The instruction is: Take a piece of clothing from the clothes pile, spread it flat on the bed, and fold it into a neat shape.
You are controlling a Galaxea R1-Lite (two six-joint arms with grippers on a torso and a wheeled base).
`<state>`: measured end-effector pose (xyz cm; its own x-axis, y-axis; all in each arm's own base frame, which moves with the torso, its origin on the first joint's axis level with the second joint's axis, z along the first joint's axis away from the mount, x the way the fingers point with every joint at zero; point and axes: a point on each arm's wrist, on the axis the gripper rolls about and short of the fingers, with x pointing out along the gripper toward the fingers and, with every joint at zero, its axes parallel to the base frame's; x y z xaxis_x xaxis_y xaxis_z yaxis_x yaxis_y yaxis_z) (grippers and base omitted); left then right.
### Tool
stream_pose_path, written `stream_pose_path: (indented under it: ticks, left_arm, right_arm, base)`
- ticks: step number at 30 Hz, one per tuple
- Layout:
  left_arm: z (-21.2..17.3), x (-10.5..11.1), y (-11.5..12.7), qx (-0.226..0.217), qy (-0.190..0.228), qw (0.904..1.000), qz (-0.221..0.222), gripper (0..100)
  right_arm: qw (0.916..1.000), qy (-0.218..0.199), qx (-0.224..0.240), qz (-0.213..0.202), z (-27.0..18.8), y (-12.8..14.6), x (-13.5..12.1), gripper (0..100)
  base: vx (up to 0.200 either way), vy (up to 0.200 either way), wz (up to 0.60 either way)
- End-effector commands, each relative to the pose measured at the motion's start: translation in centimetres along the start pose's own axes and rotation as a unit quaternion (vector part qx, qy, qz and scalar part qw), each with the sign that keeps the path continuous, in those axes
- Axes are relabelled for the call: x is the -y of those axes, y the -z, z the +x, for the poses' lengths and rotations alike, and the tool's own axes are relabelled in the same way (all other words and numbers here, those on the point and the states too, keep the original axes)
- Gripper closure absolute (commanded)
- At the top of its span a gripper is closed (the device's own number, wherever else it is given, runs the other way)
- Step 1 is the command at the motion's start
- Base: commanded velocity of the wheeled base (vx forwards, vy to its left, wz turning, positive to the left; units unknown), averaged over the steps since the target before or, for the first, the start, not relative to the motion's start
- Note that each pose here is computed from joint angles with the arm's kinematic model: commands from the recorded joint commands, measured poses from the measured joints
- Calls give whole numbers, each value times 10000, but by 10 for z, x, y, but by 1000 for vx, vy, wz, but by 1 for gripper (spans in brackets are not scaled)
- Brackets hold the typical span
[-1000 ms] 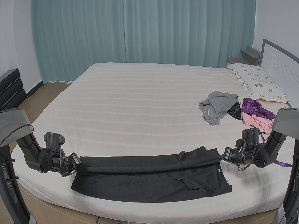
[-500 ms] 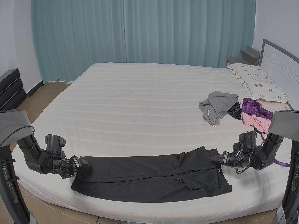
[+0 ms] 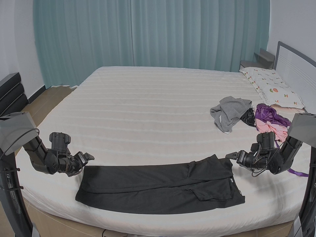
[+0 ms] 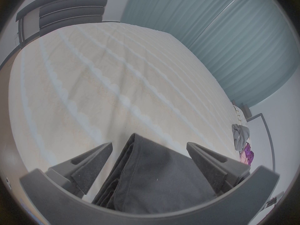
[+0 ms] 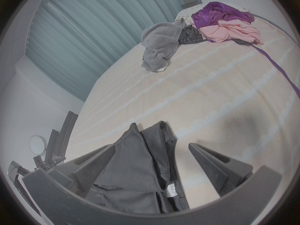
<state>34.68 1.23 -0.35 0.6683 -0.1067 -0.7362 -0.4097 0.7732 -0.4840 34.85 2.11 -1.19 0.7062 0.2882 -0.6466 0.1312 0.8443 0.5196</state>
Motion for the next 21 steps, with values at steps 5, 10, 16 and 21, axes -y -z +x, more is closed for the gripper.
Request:
stream_pose_path:
  ticks: [5,10,16,21]
  left_arm:
    - [22,1,-1,-53,-12,9999,162,100]
    - [25,2,-3,-2,10,9998,187,100]
    - [21,-1,-20,255,50,9996,-52,100]
    - [20,2,-37,502,176,9977,-429,100]
  right_arm:
    - [10000,27,23,41,10,-4,5,0]
    - [10000,54,-12,58,18,-3,8,0]
    - [9999,47,49,90,25,-9,9,0]
    - [10000,35,37,75,28,-8,9,0]
  base:
    - [0,0,0]
    - [0,0,0]
    - [0,0,0]
    - [0,0,0]
